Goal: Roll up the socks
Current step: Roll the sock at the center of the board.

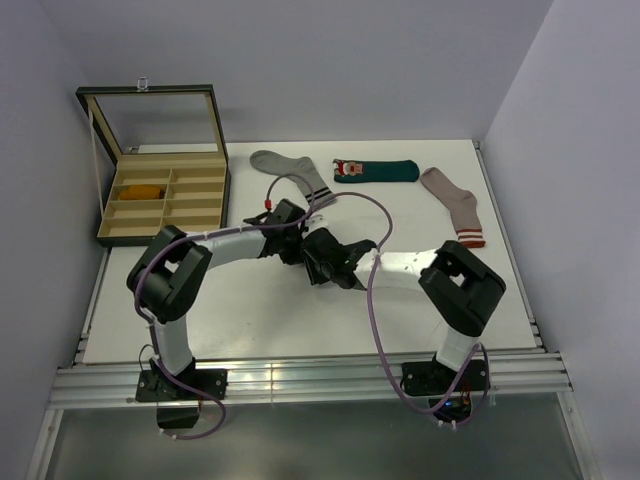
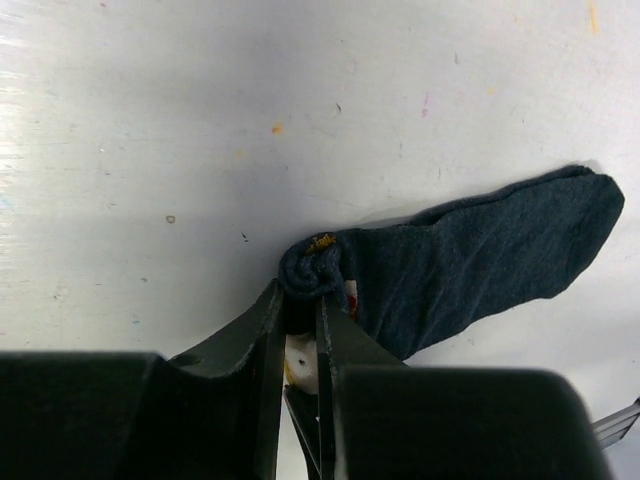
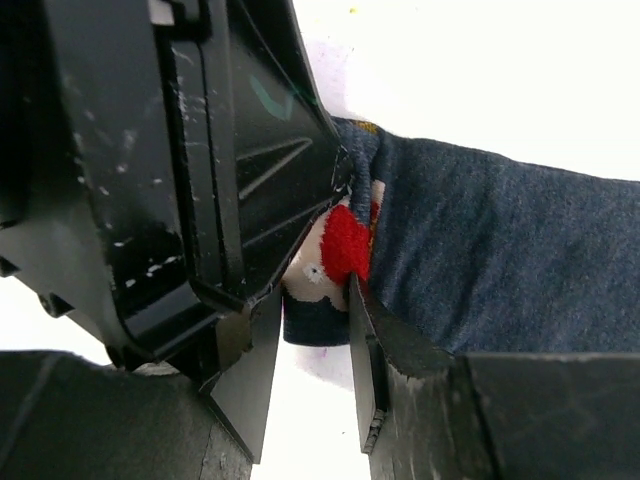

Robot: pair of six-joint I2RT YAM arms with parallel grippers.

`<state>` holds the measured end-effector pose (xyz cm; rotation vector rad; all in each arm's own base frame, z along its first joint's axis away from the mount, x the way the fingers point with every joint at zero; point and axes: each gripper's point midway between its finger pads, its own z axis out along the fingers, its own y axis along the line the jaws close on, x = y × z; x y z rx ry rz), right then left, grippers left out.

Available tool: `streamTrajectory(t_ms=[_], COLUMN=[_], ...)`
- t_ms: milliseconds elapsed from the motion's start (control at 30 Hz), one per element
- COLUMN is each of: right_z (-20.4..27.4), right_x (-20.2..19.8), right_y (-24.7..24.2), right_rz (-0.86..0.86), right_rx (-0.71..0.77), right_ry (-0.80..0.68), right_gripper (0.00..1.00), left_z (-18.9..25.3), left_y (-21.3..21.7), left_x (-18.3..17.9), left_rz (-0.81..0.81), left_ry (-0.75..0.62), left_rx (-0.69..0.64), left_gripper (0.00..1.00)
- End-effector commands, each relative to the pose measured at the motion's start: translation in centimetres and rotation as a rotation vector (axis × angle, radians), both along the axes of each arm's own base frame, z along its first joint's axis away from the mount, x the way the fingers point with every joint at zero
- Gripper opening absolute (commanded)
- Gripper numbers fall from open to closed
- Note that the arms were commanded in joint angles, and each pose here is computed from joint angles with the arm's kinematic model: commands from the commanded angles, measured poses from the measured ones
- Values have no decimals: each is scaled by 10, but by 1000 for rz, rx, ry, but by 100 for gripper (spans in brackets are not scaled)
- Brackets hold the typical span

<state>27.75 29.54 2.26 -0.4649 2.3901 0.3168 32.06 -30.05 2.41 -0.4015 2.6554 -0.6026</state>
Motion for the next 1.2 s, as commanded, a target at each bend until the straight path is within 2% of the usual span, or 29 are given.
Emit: streamTrajectory(t_ms=[0,133,167,200,267,300,400,533,567,633,667,700,767,800,933,1167], right_z=[-42,-43,-44,-44,-45,-43,-41,-35,-36,-30,-30,-26,-28,-18,-13,-30], right_x=[-21,-25,-26,-27,-31,-31,-33,-36,-39,-36,-47,-37,-41,-38,-40,-38], right_y=[-36,-28,-27,-25,-22,-21,-18,-9,-13,-6,-3,-4,-3,2,2,-16], right_rz=[-26,5,12,12,23,22,28,47,44,62,97,73,81,92,95,-8], right_rx=[-204,-219,-214,-208,-187,-177,-122,59,126,239,304,373,454,545,729,801], right_ry=[108,111,117,120,134,134,161,249,309,340,411,419,486,513,613,717], right_gripper=[40,31,28,20,12,5,0,0,0,0,0,0,0,0,0,3], left_z=[-13,-13,-14,-13,-9,-7,6,34,34,42,51,54,55,58,45,37], left_y=[21,25,26,26,28,28,36,48,52,60,57,56,55,52,38,19], left_x=[-22,-24,-26,-25,-21,-20,-11,-2,-2,-3,2,1,-2,0,-10,-14], left_rz=[2,31,40,45,68,77,128,207,230,260,264,257,239,224,141,58], left_ry=[49,58,64,62,53,47,15,-58,-72,-105,-143,-158,-184,-208,-169,-166], left_rx=[87,66,60,51,35,27,-8,-84,-98,-128,-164,-187,-216,-240,-278,-286], left_gripper=[3,4,6,7,13,16,23,42,54,72,76,79,81,81,77,69])
